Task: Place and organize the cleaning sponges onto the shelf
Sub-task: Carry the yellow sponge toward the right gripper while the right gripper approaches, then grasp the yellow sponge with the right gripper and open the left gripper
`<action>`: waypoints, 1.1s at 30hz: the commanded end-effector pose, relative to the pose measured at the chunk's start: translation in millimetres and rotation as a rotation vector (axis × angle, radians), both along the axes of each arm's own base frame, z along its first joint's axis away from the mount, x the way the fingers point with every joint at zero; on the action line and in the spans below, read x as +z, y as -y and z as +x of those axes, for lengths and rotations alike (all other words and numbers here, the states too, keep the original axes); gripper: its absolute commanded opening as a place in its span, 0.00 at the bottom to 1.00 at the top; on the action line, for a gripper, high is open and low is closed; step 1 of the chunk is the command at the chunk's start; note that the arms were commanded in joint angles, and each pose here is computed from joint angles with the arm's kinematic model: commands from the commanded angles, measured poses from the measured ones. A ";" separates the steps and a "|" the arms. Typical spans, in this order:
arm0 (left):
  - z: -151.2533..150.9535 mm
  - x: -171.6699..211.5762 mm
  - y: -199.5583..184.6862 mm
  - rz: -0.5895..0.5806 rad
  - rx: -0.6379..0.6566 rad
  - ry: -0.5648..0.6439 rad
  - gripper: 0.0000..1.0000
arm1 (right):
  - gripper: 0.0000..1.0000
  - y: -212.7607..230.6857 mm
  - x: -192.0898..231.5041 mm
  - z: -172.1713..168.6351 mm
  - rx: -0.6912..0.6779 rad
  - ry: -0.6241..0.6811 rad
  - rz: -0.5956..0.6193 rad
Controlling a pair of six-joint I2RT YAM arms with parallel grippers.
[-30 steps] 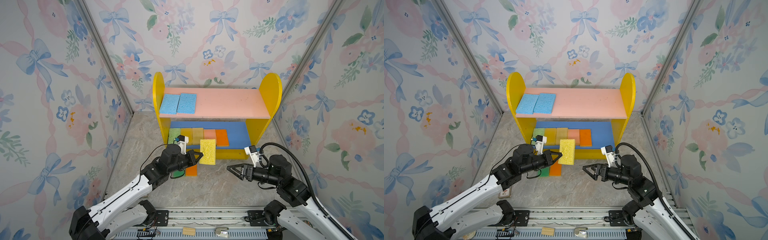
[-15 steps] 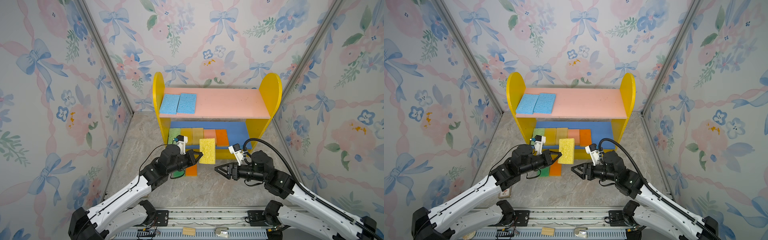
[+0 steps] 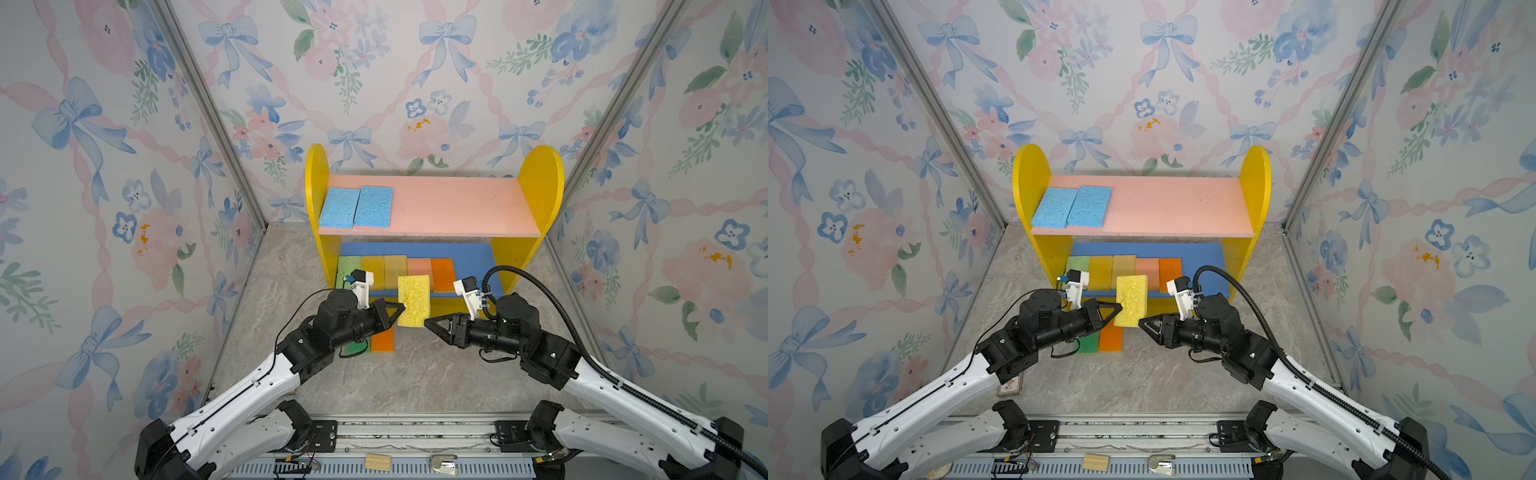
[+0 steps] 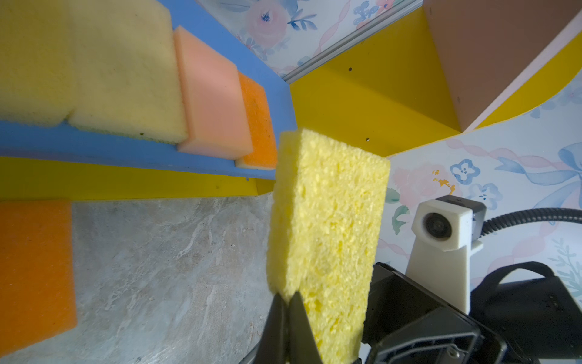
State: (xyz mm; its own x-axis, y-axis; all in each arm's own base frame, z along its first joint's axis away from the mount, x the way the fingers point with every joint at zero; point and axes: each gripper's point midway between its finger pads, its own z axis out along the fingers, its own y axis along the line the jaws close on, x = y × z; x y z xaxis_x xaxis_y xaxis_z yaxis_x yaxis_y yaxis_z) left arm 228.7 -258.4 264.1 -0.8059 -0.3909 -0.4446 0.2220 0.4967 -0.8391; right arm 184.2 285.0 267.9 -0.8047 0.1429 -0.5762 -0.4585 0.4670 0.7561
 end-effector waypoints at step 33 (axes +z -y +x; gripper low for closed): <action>-16.0 3.1 -74.2 0.159 0.072 0.159 0.98 | 0.07 84.4 -6.5 -12.4 -0.191 0.034 -0.427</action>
State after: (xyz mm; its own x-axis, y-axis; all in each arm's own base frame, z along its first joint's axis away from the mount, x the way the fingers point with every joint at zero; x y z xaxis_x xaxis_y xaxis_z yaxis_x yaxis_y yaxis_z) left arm 213.6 -197.9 297.1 -0.6847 -0.4463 -0.5762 0.3296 0.5155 -0.7910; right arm 179.1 228.8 283.3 -0.7496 0.1304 -0.6489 -0.3949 0.6987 0.5966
